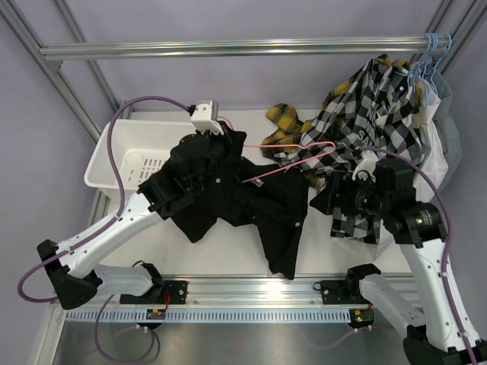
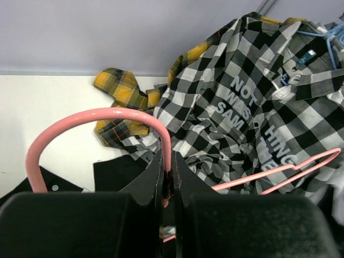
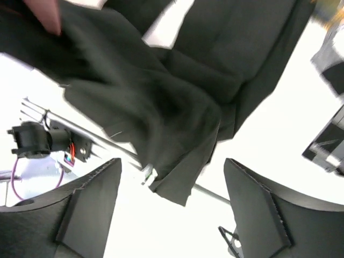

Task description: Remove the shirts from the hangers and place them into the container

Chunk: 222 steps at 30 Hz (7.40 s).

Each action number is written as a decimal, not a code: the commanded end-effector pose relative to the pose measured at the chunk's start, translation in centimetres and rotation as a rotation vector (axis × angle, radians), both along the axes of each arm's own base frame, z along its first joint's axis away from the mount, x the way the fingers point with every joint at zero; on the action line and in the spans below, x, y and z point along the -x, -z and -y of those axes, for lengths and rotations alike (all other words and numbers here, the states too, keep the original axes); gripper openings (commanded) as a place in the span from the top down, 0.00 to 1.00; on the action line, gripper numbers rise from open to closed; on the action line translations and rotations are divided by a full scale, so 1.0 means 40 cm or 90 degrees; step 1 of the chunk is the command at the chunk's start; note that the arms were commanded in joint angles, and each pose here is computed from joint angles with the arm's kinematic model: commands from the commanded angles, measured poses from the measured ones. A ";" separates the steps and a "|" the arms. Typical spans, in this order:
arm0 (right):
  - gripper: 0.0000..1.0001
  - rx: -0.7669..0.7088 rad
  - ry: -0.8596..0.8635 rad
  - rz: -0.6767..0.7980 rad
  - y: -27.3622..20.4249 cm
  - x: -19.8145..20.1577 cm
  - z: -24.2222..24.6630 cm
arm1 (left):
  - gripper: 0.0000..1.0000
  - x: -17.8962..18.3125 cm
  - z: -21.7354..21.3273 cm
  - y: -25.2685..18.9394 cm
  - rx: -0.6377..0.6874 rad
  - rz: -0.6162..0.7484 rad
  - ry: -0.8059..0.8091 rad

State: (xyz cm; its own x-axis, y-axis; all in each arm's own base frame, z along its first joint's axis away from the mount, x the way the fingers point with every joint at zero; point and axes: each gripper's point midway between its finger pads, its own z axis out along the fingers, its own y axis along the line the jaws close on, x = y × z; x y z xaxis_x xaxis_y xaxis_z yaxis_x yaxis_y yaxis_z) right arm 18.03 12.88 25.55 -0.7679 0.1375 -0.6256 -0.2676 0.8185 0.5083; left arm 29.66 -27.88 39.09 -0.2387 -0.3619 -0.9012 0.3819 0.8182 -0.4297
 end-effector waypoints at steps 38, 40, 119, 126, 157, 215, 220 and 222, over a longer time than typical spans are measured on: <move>0.84 0.077 -0.269 0.197 -0.155 -0.044 -0.111 | 1.00 0.079 0.161 -0.042 -0.122 0.095 0.275; 1.00 0.073 -0.271 0.197 -0.153 -0.033 -0.109 | 1.00 0.077 0.154 -0.043 -0.122 0.094 0.266; 0.00 0.143 0.209 0.277 -0.284 -0.181 0.110 | 0.01 0.185 0.105 0.468 -0.236 -0.291 0.084; 0.01 0.107 0.203 0.298 -0.238 -0.035 0.153 | 0.01 0.119 0.123 0.628 -0.312 -0.325 -0.027; 0.00 0.082 0.089 0.291 -0.185 0.034 0.104 | 1.00 0.116 -0.018 0.491 -0.387 -0.301 -0.131; 0.01 0.071 0.044 0.240 -0.117 -0.002 0.051 | 0.01 0.128 -0.196 0.463 -0.286 -0.355 -0.254; 0.01 0.064 0.035 0.235 -0.110 0.005 0.045 | 0.01 0.131 -0.185 0.570 -0.206 -0.394 -0.342; 0.01 0.059 0.032 0.238 -0.112 0.007 0.042 | 0.01 0.123 -0.205 0.594 -0.204 -0.380 -0.381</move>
